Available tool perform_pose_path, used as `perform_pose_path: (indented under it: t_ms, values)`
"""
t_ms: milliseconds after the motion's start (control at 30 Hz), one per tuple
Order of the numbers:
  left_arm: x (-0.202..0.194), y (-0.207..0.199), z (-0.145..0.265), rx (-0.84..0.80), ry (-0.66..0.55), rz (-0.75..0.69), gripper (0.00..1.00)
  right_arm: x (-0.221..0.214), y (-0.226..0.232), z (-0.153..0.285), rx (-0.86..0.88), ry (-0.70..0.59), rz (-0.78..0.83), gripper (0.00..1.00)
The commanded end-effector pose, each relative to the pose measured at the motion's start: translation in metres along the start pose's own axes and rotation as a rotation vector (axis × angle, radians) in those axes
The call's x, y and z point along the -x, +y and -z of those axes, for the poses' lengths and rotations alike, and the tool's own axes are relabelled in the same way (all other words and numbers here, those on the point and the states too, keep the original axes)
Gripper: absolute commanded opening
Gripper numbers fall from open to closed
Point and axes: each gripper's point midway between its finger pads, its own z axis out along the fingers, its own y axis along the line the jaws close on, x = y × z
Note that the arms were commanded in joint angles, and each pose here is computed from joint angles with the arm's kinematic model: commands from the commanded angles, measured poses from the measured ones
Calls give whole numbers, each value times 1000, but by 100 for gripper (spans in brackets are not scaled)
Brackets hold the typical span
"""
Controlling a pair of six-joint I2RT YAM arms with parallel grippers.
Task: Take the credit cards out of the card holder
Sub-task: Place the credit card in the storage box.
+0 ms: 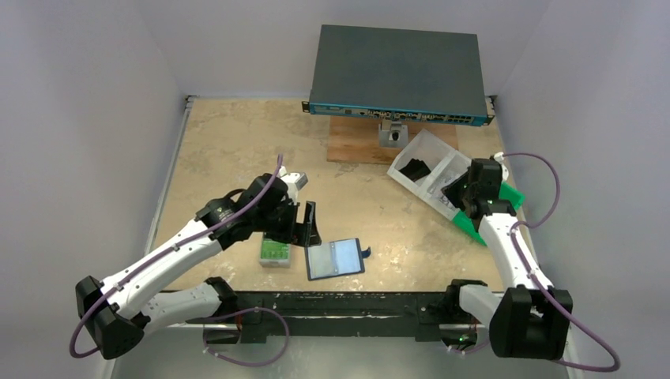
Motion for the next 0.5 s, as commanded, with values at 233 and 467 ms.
perform_pose_path:
  t_ms: [233,467]
  values:
    - [-10,1,11,-42,-18,-27,84,63,-5,-23,-15,-110,-75,0]
    - [-13,-1,8,-62,-9,-16,84,66,-5,-28,-23,-103,-23,26]
